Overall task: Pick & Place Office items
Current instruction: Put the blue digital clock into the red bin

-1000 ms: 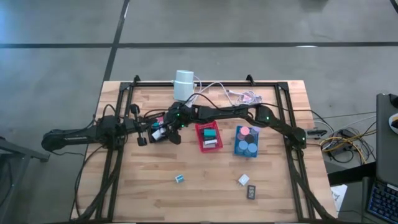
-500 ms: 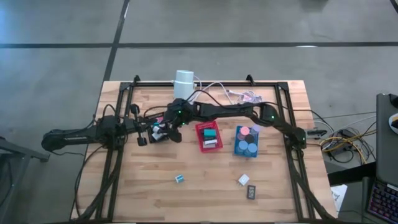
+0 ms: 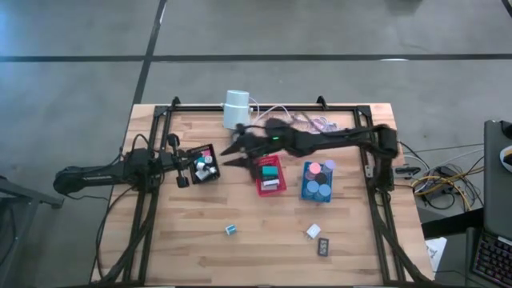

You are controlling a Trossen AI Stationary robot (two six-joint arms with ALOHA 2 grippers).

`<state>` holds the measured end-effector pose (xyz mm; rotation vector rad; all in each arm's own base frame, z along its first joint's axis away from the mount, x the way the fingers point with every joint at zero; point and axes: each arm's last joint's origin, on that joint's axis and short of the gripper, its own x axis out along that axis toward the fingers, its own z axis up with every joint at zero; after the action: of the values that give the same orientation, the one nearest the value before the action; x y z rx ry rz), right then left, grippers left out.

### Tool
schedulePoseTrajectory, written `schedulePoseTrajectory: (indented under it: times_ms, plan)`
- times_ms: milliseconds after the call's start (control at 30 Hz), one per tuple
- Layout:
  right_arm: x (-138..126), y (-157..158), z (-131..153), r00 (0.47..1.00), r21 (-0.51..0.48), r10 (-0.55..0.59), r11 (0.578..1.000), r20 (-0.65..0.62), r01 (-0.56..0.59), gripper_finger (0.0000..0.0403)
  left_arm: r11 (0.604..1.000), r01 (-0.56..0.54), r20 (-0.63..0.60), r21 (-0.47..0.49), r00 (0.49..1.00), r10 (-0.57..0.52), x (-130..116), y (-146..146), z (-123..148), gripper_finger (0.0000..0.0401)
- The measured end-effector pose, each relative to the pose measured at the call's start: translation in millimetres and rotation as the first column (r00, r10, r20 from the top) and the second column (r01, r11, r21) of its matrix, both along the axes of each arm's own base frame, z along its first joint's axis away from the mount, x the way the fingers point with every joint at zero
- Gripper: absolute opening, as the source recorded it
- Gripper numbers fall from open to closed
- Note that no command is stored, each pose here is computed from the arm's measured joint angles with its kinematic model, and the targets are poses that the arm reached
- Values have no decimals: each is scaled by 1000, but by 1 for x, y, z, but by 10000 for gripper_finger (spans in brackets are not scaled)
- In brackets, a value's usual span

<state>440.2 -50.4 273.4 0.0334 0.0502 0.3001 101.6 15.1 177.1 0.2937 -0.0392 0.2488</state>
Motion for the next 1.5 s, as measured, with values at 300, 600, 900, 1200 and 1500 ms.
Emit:
schedulePoseTrajectory:
  times_ms: [300, 600, 900, 1200, 1500]
  plan:
    - [-93, -1, 8, 995, -53, -59, 997, 84, 64, 47, 1000, 0, 0, 0, 1000, 0, 0, 0, 0, 0]
    - [-167, -10, 26, 970, -43, -135, 988, 202, 147, 13, 1000, 0, 6, 1, 1000, 0, 0, 0, 0, 0]
    - [-232, -9, 45, 926, -65, -189, 973, 325, 222, 13, 1000, 0, 6, 1, 1000, 0, 0, 0, 0, 0]
    - [-259, 1, 29, 944, -92, -188, 971, 272, 220, 13, 1000, -1, 6, 1, 1000, 1, 0, 0, 0, 0]
    - [-278, 7, 22, 960, -113, -191, 970, 204, 217, 13, 1000, -2, -3, 0, 1000, 2, 0, 0, -2, 0]
